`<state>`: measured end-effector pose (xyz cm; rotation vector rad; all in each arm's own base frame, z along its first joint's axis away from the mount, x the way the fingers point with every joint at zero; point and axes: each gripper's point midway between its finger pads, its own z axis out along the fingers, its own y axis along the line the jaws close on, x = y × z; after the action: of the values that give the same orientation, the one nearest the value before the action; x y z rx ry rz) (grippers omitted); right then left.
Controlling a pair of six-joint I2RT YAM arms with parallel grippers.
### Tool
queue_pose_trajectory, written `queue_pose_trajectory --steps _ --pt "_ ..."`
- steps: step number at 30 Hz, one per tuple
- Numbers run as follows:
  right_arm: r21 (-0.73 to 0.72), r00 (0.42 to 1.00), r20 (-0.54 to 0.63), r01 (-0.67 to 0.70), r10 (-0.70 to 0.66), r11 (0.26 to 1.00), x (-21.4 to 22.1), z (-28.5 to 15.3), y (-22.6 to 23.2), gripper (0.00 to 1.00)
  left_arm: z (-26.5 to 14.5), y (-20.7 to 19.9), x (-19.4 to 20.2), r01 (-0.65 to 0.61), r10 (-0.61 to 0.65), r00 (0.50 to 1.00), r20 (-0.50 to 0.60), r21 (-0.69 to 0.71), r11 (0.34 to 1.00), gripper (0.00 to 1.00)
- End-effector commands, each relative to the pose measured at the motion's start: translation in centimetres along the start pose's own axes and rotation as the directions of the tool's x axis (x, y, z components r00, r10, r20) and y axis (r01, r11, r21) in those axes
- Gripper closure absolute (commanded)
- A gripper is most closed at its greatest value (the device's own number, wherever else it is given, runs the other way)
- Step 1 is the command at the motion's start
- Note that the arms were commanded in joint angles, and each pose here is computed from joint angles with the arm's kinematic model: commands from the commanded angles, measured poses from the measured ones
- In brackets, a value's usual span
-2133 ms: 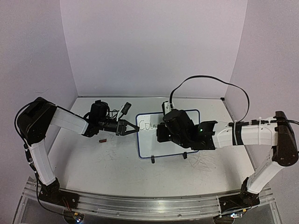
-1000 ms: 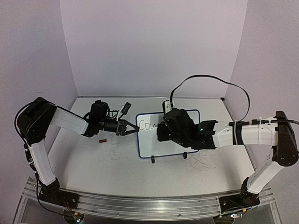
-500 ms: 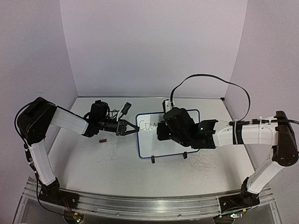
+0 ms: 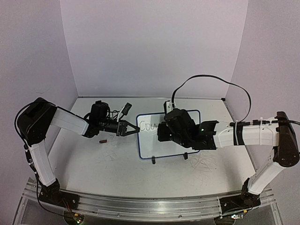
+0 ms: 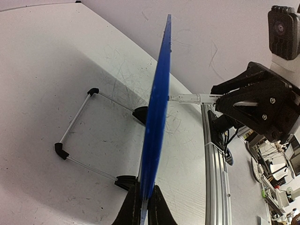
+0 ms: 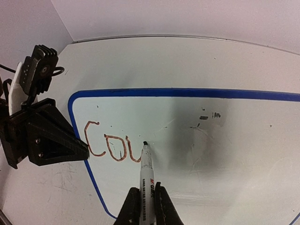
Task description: Write a sentence on the whiteboard
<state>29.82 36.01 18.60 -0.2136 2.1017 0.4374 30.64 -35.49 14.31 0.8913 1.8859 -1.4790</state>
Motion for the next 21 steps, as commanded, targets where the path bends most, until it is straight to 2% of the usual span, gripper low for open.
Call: queue_pose_trajectory --steps 1,16,21 --pt "0.009 1.0 -0.01 -0.022 0.022 1.0 0.5 -0.2 -0.6 1.0 -0.2 -1.4 -0.1 -0.001 0.001 1.0 -0.009 0.042 0.999 1.0" --pt "0.028 0.999 -0.024 -0.029 0.03 0.999 1.3 -0.7 -1.5 1.0 -0.1 -1.4 0.0 0.001 0.0 1.0 -0.011 0.043 0.999 1.0" --pt "0.035 1.0 0.0 -0.031 0.031 0.999 0.4 -1.2 -1.6 1.0 -0.2 -1.4 -0.1 0.001 -0.001 1.0 -0.011 0.043 0.999 1.0"
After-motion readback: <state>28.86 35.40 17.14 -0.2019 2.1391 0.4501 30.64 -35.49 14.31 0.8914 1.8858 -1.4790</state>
